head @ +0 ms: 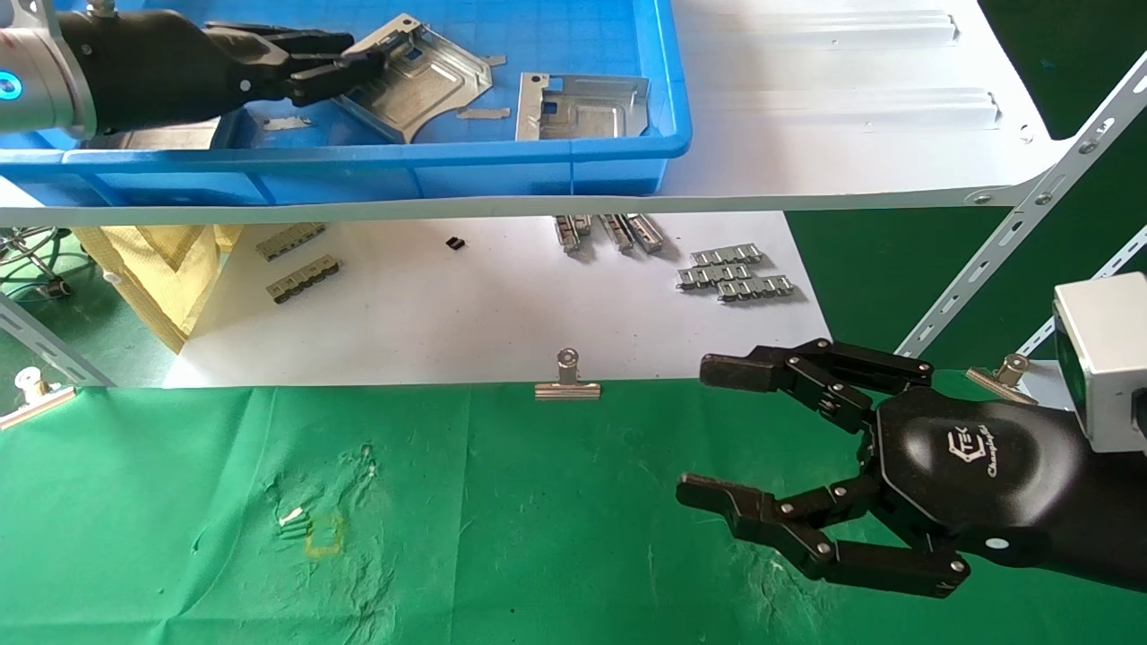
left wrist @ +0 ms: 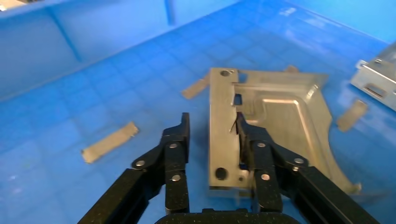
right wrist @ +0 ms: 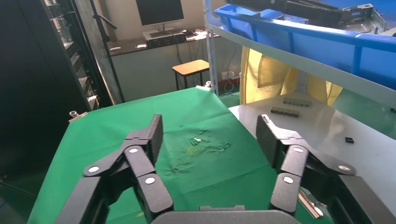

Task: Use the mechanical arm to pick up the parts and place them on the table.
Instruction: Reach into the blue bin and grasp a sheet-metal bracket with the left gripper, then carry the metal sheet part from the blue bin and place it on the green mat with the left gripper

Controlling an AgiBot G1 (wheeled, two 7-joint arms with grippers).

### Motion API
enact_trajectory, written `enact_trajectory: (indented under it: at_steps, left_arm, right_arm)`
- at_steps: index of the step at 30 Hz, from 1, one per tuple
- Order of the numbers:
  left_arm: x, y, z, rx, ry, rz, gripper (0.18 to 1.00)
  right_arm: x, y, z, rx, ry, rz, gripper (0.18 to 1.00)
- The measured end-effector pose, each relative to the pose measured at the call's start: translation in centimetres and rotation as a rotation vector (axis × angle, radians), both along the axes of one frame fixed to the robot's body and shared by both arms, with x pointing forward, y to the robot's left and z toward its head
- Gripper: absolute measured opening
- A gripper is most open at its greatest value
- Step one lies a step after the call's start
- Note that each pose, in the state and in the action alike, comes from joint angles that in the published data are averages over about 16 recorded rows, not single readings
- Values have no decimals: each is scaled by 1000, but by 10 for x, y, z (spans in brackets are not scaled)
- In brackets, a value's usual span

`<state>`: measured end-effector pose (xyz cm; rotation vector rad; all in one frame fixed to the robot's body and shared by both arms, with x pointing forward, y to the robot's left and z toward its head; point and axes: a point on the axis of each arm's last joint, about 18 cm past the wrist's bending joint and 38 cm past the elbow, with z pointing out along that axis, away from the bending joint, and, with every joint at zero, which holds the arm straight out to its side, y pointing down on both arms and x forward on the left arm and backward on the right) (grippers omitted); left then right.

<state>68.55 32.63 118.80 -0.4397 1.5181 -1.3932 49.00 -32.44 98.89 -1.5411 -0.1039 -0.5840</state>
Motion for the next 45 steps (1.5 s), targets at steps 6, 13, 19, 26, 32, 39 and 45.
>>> enact_trajectory:
  at_steps: [6,13,19,26,32,39,45]
  left_arm:
    - [2,2,8,-15,-24,29,397]
    - [-5,0,19,-25,-63,3,301]
    - [-25,-5,26,-1,-109,-99,277]
    - [-61,-9,19,99,-164,-275,274]
    - [-89,-6,5,210,-216,-388,274]
    - [-113,6,-17,330,-269,-439,274]
    - [-129,21,-47,420,-278,-443,274]
  right_arm:
    - [0,0,0,0,0,0,787]
    - [0,0,0,0,0,0,906]
    - [0,0,0,0,0,0,964]
    - [0,0,0,0,0,0,994]
    - [0,0,0,0,0,0,1001]
    - [0,0,0,0,0,0,1001]
    - [0,0,0,0,0,0,1001]
